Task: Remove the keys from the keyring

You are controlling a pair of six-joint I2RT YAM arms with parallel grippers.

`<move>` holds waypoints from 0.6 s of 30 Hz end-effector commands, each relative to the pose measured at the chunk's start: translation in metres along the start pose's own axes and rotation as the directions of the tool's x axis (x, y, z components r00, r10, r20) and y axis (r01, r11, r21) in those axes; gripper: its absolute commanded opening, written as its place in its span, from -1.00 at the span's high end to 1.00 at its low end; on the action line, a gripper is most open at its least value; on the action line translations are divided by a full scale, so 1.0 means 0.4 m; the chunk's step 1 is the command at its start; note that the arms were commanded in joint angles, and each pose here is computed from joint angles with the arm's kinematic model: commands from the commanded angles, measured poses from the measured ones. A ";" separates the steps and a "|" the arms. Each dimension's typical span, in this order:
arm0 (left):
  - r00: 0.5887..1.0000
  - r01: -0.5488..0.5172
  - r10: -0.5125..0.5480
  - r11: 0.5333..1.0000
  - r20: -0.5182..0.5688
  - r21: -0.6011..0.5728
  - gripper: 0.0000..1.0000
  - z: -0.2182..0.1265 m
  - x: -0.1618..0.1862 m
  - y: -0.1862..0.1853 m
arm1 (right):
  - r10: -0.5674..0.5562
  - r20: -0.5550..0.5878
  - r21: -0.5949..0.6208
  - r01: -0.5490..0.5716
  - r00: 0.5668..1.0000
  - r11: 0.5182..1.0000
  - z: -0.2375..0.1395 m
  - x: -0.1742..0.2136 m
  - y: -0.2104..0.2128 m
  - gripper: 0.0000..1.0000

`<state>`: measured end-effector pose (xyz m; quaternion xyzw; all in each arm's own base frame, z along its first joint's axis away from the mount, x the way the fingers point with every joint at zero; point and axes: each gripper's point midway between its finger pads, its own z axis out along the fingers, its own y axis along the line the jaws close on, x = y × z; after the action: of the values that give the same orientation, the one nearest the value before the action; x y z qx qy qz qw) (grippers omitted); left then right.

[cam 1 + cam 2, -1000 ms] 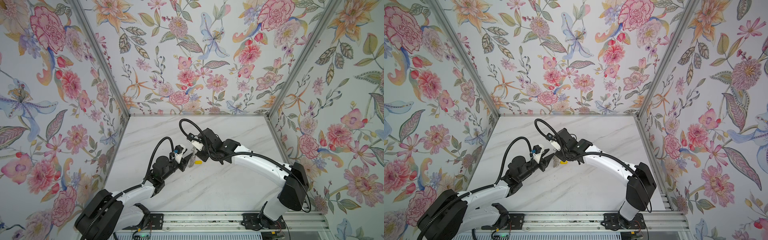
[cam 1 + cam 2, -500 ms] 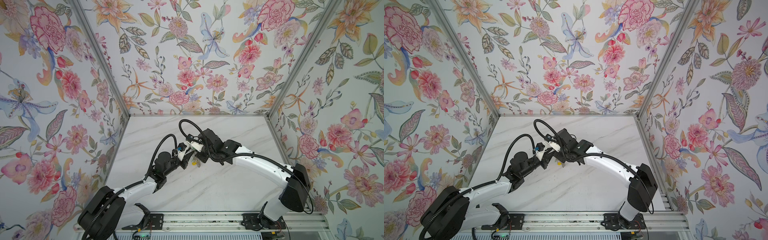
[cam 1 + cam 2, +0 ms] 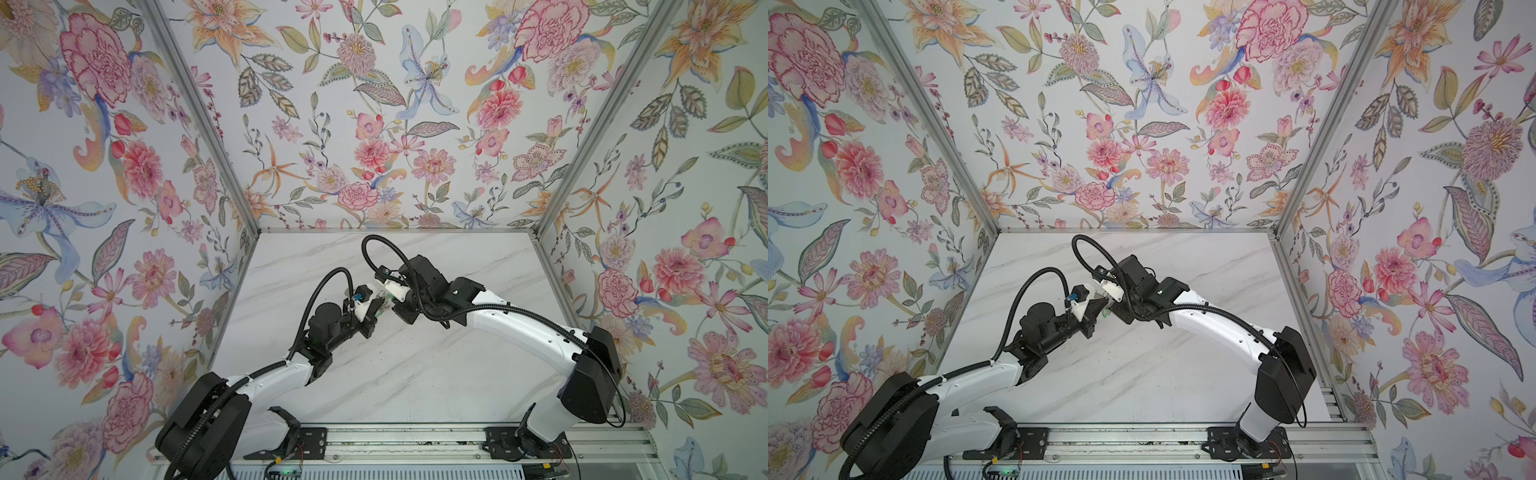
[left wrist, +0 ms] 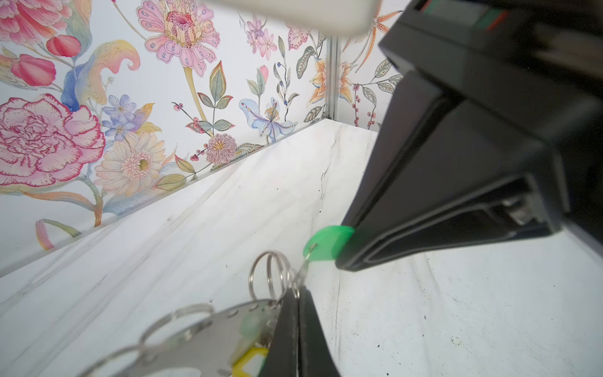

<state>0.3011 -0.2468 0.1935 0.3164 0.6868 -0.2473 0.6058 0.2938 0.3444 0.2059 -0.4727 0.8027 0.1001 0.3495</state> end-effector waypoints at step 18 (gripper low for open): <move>0.999 0.015 -0.014 1.000 0.040 -0.012 1.00 -0.012 -0.031 0.006 | 0.242 -0.097 -0.137 -0.253 0.966 0.958 0.070 0.079 -0.026 0.97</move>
<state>0.2999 -0.2461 0.1857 0.3156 0.6984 -0.2480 0.5925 0.3144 0.3264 0.1807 -0.3982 0.8528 0.1672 0.2936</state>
